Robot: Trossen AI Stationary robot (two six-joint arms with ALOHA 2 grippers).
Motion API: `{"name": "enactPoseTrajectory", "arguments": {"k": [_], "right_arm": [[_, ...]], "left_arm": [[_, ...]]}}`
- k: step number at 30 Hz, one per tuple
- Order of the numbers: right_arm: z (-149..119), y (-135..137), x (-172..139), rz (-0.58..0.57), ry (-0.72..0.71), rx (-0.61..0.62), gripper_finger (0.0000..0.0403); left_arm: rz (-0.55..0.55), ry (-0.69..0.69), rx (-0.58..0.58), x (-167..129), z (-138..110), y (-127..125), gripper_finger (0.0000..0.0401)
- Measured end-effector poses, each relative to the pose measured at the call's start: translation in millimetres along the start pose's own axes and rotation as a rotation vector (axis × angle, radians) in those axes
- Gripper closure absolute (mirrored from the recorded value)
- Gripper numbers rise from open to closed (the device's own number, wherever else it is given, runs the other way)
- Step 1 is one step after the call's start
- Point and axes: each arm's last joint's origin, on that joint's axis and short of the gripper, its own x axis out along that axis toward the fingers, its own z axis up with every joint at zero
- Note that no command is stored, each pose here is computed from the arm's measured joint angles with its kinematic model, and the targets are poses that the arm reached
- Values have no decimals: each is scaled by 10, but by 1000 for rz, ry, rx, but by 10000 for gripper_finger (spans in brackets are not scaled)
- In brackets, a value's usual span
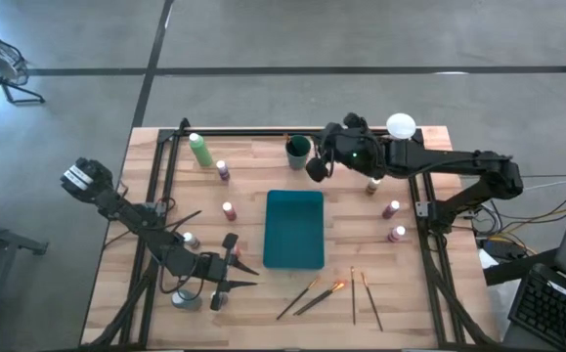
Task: Pick & Place Paint Supplies
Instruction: Put the silver paint brush into the green cup
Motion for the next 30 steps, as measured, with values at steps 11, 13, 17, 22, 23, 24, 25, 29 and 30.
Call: {"name": "enactPoseTrajectory", "arguments": {"k": [11, 13, 17, 22, 23, 24, 25, 29, 30], "right_arm": [[-248, -196, 388, -36, -235, -20, 395], [-338, -266, 460, -7, -276, -6, 395], [-503, -382, 581, -1, -305, 31, 395], [-657, -386, 787, 38, -277, -13, 395], [-677, -373, 839, 36, -267, -28, 395], [-684, -359, 897, 34, -266, -35, 395], [-688, -348, 948, 32, -268, -46, 395], [-625, -316, 1118, 16, -275, -95, 395], [-593, -315, 1146, 12, -279, -96, 395]], "left_arm": [[0, 0, 0, 0, 0, 0, 291], [0, 0, 0, 0, 0, 0, 291], [1, 0, 14, 0, 0, 1, 291], [6, 1, 48, 1, 0, 4, 291], [7, 0, 48, 2, 0, 6, 291], [8, 1, 48, 3, -1, 9, 291], [9, 1, 48, 5, -1, 12, 291], [9, 1, 48, 5, -1, 13, 291], [10, 1, 48, 5, -1, 13, 291]]}}
